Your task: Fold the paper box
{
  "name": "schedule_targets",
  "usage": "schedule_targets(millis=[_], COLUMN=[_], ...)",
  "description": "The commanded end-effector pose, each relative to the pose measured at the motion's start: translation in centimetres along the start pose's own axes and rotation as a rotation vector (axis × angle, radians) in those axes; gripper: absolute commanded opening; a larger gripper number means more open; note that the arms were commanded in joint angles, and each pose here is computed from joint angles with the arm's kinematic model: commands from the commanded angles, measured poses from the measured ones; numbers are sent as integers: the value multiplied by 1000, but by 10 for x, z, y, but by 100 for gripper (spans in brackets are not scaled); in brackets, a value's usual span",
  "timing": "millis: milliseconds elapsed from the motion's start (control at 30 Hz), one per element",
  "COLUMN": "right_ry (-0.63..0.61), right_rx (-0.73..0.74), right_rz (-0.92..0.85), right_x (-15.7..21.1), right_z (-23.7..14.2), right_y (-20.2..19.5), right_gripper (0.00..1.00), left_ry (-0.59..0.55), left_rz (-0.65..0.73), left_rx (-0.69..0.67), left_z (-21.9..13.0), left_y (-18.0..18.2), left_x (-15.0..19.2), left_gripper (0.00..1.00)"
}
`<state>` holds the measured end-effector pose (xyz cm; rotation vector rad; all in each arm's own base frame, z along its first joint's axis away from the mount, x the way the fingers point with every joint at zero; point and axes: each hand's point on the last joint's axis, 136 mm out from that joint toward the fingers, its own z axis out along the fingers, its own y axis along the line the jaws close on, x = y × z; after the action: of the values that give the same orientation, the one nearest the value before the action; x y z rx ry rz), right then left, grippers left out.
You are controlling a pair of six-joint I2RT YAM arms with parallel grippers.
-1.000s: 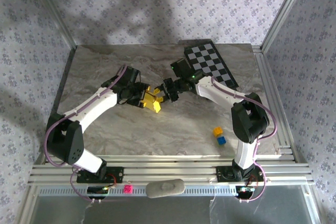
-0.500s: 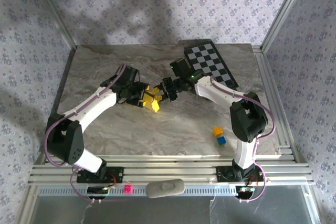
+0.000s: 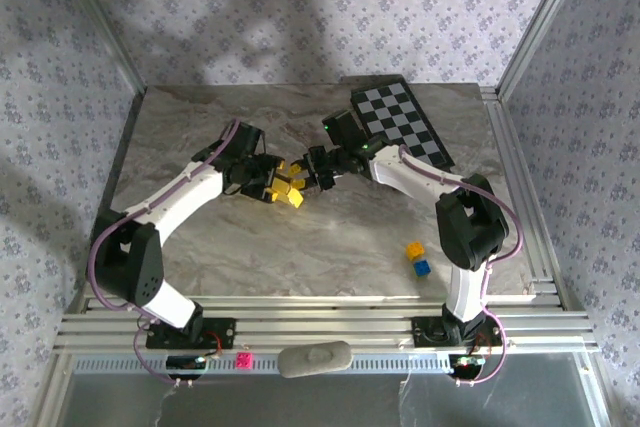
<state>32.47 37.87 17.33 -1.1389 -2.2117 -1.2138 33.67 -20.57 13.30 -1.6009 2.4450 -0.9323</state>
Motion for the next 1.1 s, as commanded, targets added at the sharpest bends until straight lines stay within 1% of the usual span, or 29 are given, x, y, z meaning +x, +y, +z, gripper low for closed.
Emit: schedule_targets(millis=[0, 667, 867, 933, 1000, 1067], right_ry=[25, 36, 24, 17, -2, -33], right_rx=[-17, -8, -13, -19, -13, 7], right_rz=[10, 16, 2, -19, -56, -104], right_x=[9, 14, 10, 8, 5, 1], right_z=[1, 10, 6, 2, -6, -17], right_y=[10, 7, 9, 13, 17, 16], right_gripper=[23, 20, 20, 24, 32, 42], left_ry=[24, 39, 43, 43, 43, 43], left_rz=[-13, -6, -1, -3, -6, -7], left_rx=[-5, -1, -2, -8, -14, -14], left_z=[-4, 1, 2, 2, 2, 2], left_y=[-6, -15, -19, -17, -16, -17], left_x=[4, -1, 0, 0, 0, 0], left_gripper=[65, 62, 60, 57, 52, 51])
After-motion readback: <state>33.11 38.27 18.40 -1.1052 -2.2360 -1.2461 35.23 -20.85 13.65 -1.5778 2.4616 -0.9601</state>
